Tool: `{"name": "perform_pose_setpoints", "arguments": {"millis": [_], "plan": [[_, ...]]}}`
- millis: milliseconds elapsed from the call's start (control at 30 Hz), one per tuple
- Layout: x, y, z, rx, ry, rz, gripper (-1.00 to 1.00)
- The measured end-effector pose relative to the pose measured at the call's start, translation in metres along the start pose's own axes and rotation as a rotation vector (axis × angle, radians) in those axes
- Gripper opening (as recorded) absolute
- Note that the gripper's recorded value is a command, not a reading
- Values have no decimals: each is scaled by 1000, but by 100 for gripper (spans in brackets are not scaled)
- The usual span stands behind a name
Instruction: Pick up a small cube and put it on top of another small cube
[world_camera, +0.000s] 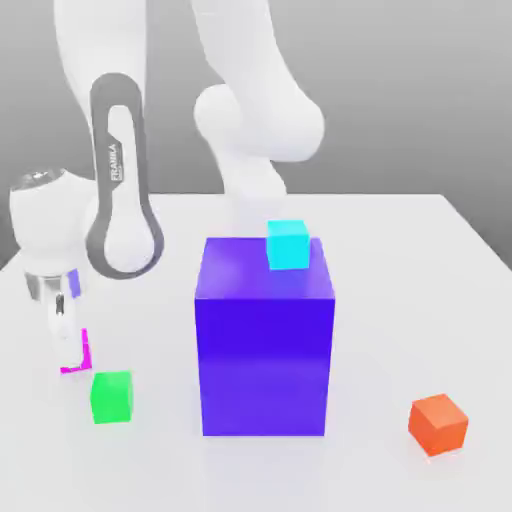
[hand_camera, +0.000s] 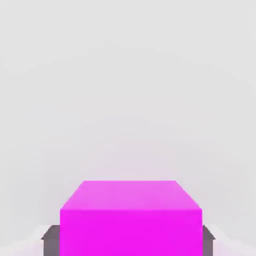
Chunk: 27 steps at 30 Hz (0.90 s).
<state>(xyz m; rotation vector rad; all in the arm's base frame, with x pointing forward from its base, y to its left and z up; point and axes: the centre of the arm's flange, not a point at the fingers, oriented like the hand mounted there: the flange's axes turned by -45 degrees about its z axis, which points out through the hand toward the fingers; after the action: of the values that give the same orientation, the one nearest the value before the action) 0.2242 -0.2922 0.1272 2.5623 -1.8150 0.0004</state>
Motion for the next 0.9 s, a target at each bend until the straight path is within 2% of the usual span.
{"name": "perform_pose_setpoints", "arguments": {"millis": [300,733,900], "plan": [[0,-1,-59,2,0,-1,-100],[-45,-121,-113,2,0,-149,-100],[-49,-131,-76,3,-1,-158,-100]]}}
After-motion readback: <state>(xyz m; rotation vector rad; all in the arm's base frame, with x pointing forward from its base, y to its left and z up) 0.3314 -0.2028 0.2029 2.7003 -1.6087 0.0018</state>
